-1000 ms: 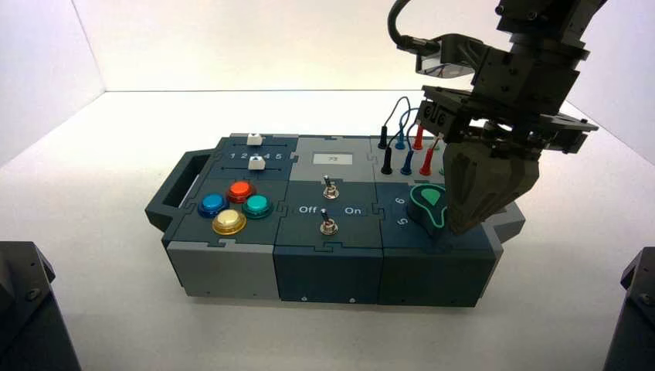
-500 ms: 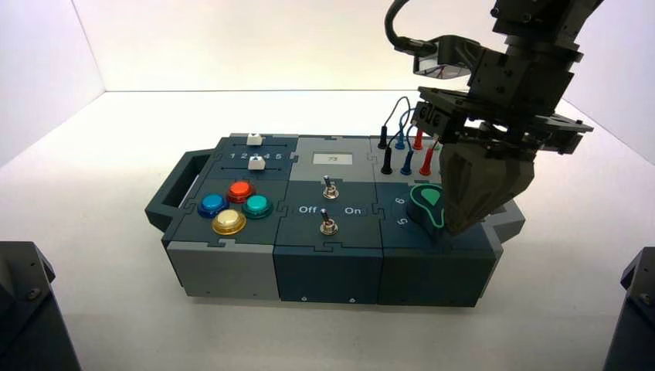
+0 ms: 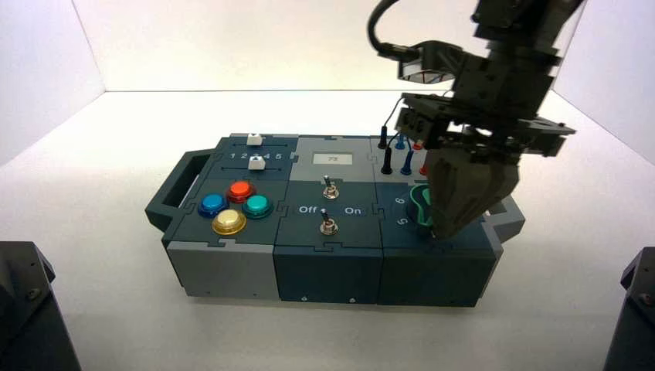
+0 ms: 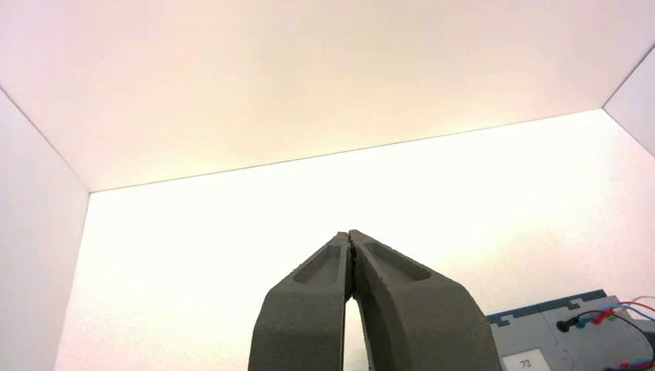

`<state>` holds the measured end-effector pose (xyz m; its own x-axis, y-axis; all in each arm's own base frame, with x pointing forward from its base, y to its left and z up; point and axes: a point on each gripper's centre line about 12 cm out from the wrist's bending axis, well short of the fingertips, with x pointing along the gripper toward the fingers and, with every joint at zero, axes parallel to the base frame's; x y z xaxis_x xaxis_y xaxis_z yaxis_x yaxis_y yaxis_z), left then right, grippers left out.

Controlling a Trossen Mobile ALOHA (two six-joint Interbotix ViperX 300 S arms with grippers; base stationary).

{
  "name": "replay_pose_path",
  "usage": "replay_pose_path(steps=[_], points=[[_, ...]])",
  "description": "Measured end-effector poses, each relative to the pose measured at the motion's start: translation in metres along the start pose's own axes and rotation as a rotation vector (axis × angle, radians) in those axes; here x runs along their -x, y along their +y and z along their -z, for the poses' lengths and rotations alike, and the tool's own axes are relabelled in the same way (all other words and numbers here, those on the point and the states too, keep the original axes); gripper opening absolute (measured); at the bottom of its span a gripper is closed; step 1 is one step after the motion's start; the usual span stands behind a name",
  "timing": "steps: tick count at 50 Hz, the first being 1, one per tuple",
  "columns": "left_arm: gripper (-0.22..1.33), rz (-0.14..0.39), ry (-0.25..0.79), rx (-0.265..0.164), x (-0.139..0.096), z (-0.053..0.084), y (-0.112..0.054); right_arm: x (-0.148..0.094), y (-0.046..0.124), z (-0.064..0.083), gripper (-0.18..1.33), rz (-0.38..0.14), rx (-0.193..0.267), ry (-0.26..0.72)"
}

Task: Turn the knob to position 6.

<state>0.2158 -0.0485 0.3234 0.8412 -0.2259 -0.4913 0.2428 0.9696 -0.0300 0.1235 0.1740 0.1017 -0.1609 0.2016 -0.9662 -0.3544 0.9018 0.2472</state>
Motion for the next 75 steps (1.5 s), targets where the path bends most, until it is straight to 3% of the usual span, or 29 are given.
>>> replay_pose_path(steps=[75], points=[[-0.16,0.0,0.002,-0.011,-0.001,0.0,0.0,-0.003,0.016,-0.033,-0.14,0.001,0.033,-0.009]])
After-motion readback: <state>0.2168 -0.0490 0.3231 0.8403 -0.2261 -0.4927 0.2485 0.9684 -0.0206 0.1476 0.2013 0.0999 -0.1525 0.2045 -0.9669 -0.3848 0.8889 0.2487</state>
